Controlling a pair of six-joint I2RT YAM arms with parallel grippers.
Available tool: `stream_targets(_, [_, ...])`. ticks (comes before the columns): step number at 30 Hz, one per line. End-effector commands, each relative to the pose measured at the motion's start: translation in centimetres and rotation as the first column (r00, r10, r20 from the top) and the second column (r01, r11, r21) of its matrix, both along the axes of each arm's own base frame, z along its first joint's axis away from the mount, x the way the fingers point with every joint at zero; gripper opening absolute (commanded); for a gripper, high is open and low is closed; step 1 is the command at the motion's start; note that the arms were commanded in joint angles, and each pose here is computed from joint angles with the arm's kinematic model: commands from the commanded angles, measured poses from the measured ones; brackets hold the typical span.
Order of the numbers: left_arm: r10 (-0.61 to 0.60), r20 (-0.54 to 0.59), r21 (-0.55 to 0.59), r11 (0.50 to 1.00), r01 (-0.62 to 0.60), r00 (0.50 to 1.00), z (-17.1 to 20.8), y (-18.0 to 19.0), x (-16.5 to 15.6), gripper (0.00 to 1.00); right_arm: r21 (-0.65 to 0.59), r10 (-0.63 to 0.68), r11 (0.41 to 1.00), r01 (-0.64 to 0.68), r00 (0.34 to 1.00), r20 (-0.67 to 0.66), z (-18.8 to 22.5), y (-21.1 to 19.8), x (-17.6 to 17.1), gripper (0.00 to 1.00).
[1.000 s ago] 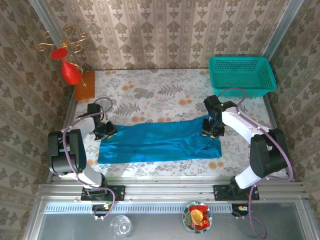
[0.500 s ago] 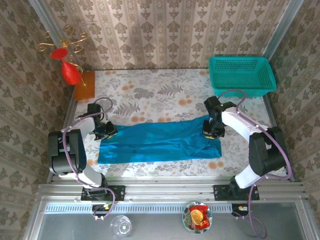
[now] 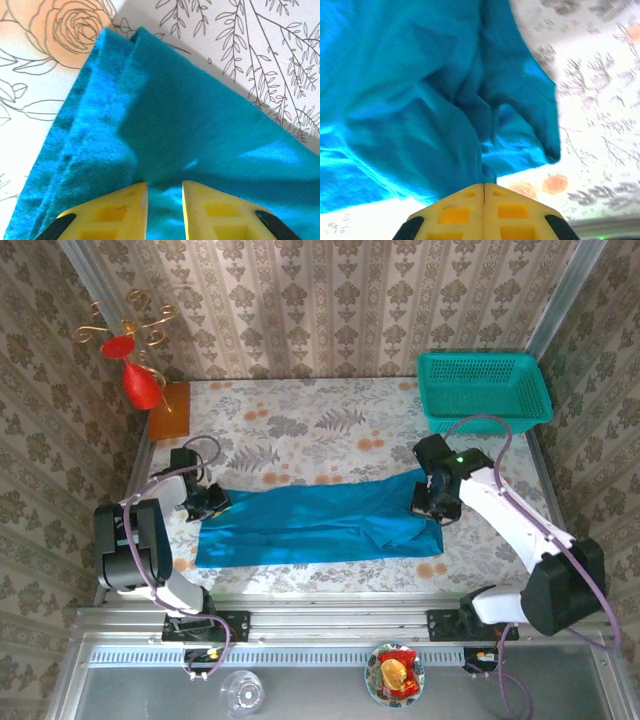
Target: Fold the inside-out t-shirt
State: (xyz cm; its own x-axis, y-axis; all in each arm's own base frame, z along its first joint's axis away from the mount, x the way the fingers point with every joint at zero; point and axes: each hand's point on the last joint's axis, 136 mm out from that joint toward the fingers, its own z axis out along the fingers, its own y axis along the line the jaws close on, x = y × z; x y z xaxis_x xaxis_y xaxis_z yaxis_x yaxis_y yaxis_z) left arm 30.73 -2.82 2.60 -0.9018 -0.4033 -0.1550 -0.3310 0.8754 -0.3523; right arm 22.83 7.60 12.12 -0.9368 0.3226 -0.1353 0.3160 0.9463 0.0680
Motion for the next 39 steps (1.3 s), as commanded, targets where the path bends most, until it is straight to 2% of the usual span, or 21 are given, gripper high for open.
stream_targets(1, [0.031,0.002,-0.001,1.000,-0.031,1.000,0.2,0.4,-0.3,0.26,-0.070,-0.089,0.994,0.085,0.994,-0.063,-1.5,-1.9,-2.8,0.00])
stream_targets(8, [0.029,-0.009,-0.009,1.000,-0.029,1.000,0.1,0.3,-0.2,0.26,-0.068,-0.104,0.993,0.095,0.985,-0.136,-5.2,-1.4,-2.7,0.01])
stream_targets(11, [0.029,-0.013,-0.004,1.000,-0.029,0.999,0.2,0.4,-0.3,0.26,-0.084,-0.086,0.994,0.076,0.989,-0.123,-4.6,-1.5,-1.9,0.21])
stream_targets(12, [0.030,-0.013,-0.002,1.000,-0.030,0.999,0.3,0.5,-0.3,0.26,-0.080,-0.082,0.994,0.074,0.991,-0.109,-4.3,-1.5,-1.4,0.25])
stream_targets(17, [0.025,-0.011,0.010,1.000,-0.025,1.000,0.7,0.6,-0.3,0.26,0.016,-0.061,0.998,0.061,0.998,0.007,-3.0,-1.3,3.3,0.38])
stream_targets(21, [0.027,-0.019,0.021,0.999,-0.027,0.999,0.6,0.8,-0.7,0.26,0.113,-0.055,0.993,0.046,0.995,0.083,-3.5,-0.7,8.2,0.42])
stream_targets(24, [0.032,-0.032,0.033,0.999,-0.031,0.999,0.3,1.0,-1.1,0.26,0.205,-0.055,0.978,0.031,0.992,0.111,-4.2,0.4,11.6,0.43])
stream_targets(26, [0.043,-0.036,0.044,0.998,-0.041,0.998,0.1,1.4,-1.4,0.26,0.217,-0.055,0.976,0.030,0.992,0.111,-5.0,0.8,13.2,0.44])
stream_targets(29, [0.066,-0.038,0.044,0.997,-0.065,0.997,-0.3,2.1,-1.6,0.26,0.196,-0.069,0.979,0.054,0.995,0.071,-7.0,0.3,14.5,0.50])
stream_targets(31, [0.077,-0.044,0.041,0.996,-0.075,0.996,-0.5,2.3,-1.6,0.26,0.200,-0.075,0.978,0.058,0.994,0.074,-7.9,0.3,15.4,0.48])
stream_targets(33, [0.087,-0.047,0.047,0.995,-0.085,0.995,-0.6,2.7,-1.6,0.26,0.164,-0.084,0.984,0.070,0.993,0.085,-8.3,-0.3,16.1,0.42])
stream_targets(36, [0.108,-0.051,0.043,0.993,-0.106,0.993,-1.0,3.2,-1.5,0.26,0.062,-0.109,0.993,0.103,0.990,0.095,-9.0,-2.6,16.9,0.18])
stream_targets(39, [0.137,-0.057,0.014,0.991,-0.137,0.989,-1.5,3.5,-1.1,0.26,0.056,-0.122,0.992,0.117,0.988,0.090,-10.1,-3.9,18.0,0.05])
